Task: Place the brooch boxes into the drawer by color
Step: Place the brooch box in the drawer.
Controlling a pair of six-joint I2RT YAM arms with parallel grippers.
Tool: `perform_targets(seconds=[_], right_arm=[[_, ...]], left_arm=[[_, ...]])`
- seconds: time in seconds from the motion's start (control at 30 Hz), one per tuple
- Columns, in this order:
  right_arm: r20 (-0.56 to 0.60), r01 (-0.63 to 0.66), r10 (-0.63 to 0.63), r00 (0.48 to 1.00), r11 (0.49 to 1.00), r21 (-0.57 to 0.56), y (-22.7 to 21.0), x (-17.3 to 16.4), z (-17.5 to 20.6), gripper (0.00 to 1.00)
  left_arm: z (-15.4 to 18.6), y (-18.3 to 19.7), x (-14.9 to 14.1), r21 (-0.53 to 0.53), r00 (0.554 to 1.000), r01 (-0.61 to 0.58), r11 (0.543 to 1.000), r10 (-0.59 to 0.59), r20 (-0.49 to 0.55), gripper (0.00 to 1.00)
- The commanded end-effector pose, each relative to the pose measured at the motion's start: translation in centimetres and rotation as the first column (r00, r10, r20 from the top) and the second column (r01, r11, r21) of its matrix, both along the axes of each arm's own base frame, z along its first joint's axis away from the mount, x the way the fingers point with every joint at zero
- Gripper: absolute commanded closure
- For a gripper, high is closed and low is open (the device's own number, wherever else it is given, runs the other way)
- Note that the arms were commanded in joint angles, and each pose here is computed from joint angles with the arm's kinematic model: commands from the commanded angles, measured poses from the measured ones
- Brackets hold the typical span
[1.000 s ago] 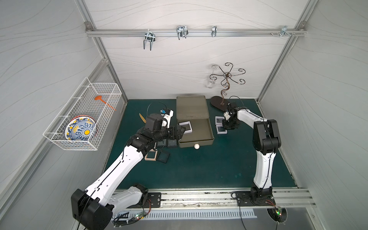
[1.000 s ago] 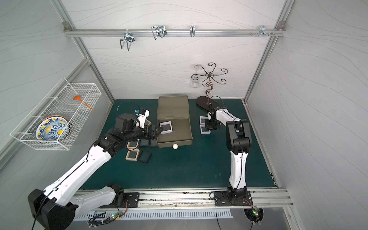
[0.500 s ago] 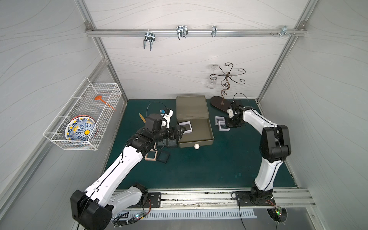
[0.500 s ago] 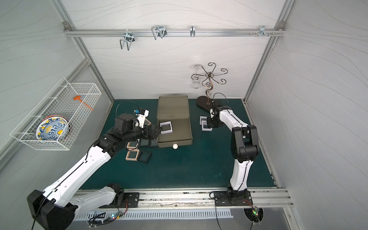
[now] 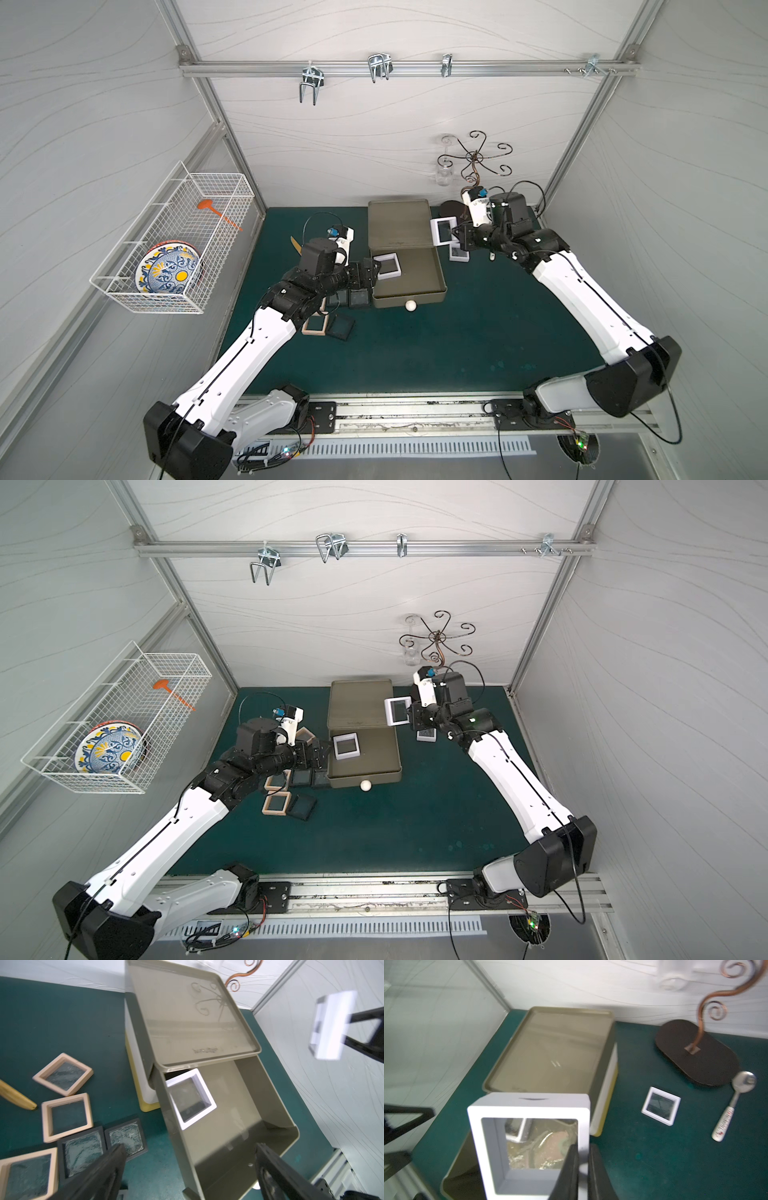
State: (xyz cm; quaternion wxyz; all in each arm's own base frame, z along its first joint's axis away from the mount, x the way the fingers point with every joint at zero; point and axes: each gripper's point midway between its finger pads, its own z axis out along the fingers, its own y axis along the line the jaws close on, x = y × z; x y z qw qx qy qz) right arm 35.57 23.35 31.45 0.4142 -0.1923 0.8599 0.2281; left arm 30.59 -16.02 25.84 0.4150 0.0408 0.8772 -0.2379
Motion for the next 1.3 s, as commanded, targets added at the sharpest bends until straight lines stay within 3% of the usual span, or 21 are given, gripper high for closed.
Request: perform_targets(seconds=[0.0,0.33,0.7,1.27], right_arm=[[-0.041,-0.09,0.086,0.995,0.993,-0.083,2.7,-1.2,-1.3,1.0],[-0.147,-0.172,0.147,0.978,0.97,-0.173,7.2,-3.7,-6.2,1.0],[-0.255,-0.102,0.023,0.967,0.947,-0.304,6.0,-2.8,-10.6,1.0],[-0.234,-0.008,-0.068,0.97,0.952,-0.307,6.8,-0.1,-12.3,0.98]], left_arm=[[0.6,2.1,1.0,-0.007,0.994,-0.11,0.994,0.11,-0.006,0.0],[0.3,2.9,1.6,-0.019,0.99,-0.142,0.99,0.141,-0.029,0.0],[0.3,2.9,1.6,-0.019,0.99,-0.141,0.99,0.14,-0.03,0.0],[0.2,2.8,1.6,-0.022,0.991,-0.133,0.991,0.132,-0.028,0.0]])
